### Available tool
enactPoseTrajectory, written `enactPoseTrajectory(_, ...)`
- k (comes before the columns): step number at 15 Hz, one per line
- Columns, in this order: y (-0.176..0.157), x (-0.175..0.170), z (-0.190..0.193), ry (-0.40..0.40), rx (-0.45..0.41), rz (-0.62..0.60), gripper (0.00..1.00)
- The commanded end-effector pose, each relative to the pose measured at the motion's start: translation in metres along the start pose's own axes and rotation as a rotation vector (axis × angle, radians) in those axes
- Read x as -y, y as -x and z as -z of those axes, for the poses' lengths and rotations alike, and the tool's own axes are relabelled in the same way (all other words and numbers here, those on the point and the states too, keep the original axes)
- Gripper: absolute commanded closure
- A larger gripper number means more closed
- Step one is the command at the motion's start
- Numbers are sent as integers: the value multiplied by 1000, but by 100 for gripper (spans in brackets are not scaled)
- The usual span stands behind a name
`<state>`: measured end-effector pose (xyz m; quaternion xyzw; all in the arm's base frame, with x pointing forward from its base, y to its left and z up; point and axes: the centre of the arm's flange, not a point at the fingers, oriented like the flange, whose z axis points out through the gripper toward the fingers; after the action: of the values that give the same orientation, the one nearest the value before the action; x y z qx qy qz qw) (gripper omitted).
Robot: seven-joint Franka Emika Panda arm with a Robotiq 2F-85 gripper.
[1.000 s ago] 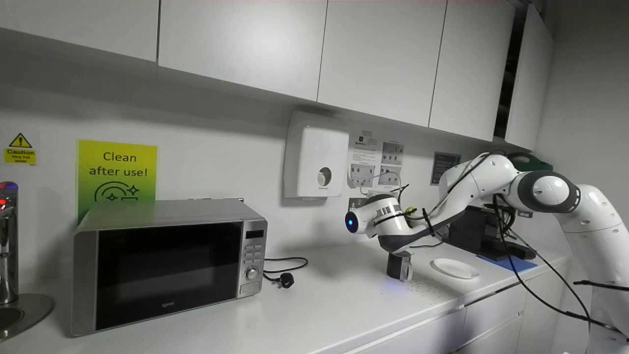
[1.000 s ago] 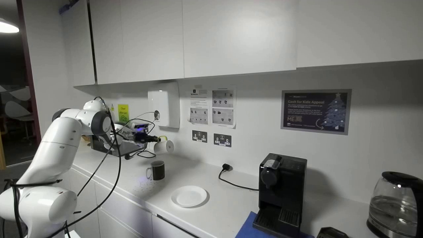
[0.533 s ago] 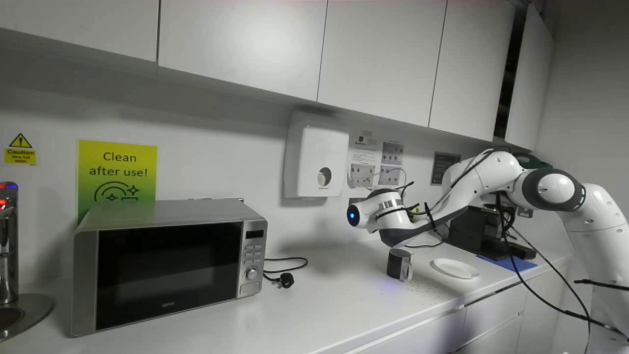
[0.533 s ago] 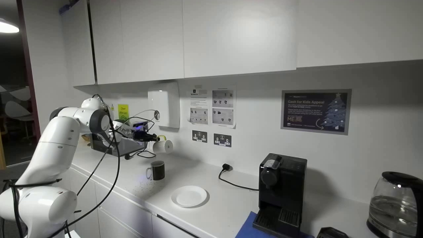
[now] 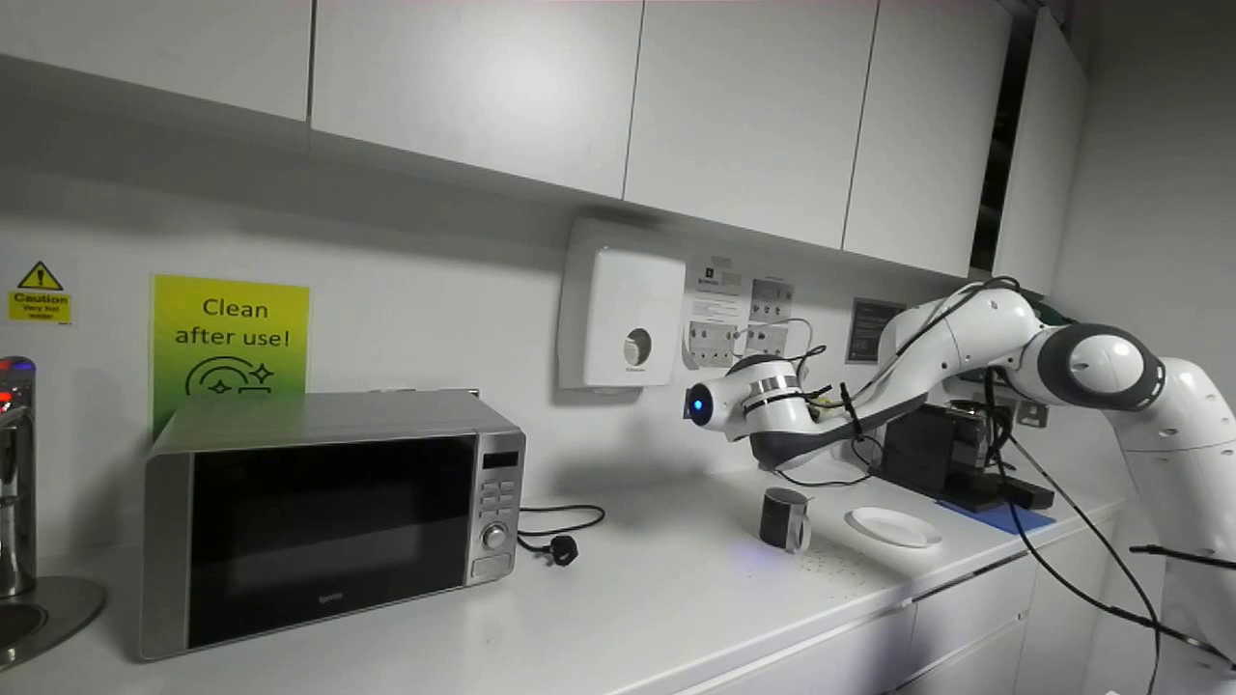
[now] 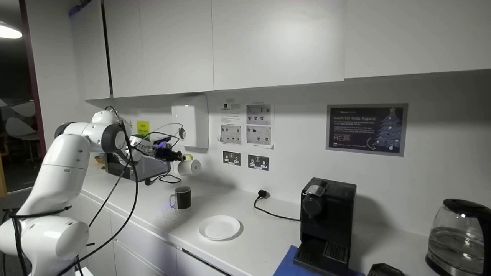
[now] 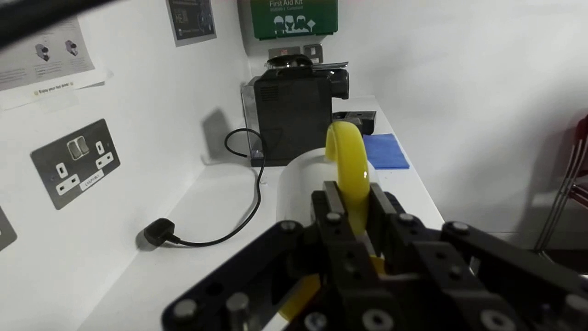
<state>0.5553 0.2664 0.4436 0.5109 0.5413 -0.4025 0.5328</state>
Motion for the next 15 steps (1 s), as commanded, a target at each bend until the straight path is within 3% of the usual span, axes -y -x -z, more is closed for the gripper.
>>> enactPoseTrajectory(1,26,16,-14,-10,-26,-72,95)
enactPoseTrajectory(9,47,13,-35,-60,-120,-240,95)
enactPoseTrajectory(15,56,8,-56,-92,-239,-387,95)
